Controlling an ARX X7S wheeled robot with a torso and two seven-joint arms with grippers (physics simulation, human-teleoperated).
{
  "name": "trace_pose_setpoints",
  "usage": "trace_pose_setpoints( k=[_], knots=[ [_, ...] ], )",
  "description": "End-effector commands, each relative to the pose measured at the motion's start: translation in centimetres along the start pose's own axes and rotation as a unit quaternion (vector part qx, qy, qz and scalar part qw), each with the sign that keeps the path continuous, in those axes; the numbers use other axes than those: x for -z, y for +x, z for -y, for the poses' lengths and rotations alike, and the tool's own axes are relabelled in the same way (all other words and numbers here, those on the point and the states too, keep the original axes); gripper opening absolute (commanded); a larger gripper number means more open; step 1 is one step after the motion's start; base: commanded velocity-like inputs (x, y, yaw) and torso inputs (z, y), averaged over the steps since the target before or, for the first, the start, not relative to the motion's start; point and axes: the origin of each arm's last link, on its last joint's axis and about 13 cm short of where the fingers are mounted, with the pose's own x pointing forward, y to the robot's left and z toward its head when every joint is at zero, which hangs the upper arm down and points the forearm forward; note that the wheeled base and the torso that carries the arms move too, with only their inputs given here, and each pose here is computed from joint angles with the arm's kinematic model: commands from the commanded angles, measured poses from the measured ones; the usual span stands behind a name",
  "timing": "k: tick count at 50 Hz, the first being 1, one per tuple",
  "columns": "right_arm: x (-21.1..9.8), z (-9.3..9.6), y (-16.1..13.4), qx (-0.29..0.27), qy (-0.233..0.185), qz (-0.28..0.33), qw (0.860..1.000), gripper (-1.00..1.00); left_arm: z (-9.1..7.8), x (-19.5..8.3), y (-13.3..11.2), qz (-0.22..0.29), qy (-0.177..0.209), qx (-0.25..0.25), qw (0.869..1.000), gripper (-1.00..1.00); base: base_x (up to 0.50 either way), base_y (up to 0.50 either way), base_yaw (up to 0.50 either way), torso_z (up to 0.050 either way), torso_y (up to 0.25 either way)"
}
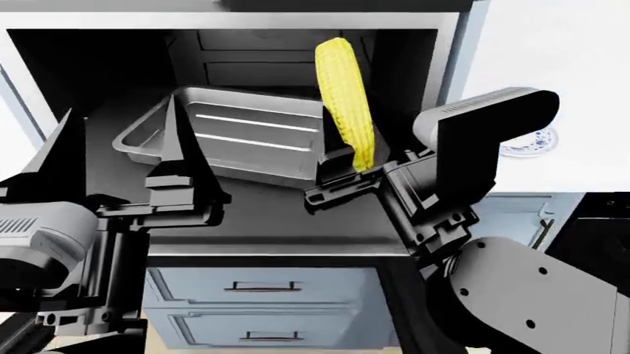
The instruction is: Pick the corn from the top rack in the oven and place it on the plate on the counter.
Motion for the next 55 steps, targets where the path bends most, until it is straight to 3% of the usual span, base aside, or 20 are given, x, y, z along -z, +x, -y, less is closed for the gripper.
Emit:
trace_pose_setpoints(
  k=[1, 55],
  knots=[
    [0.0, 0.13, -0.05, 0.004, -0.002, 0.001, 1.0, -1.0, 0.01, 0.05, -0.06, -0.001, 0.0, 0.0, 1.0, 1.0, -0.04, -0.5, 0.0, 0.0, 0.0],
    [-0.09, -0.44, -0.4, -0.017, -0.001, 0.005, 1.0, -1.0, 0.01, 0.06, -0.12, -0.001, -0.001, 0.0, 1.0, 1.0, 0.05, -0.5, 0.0, 0.0, 0.0]
  ],
)
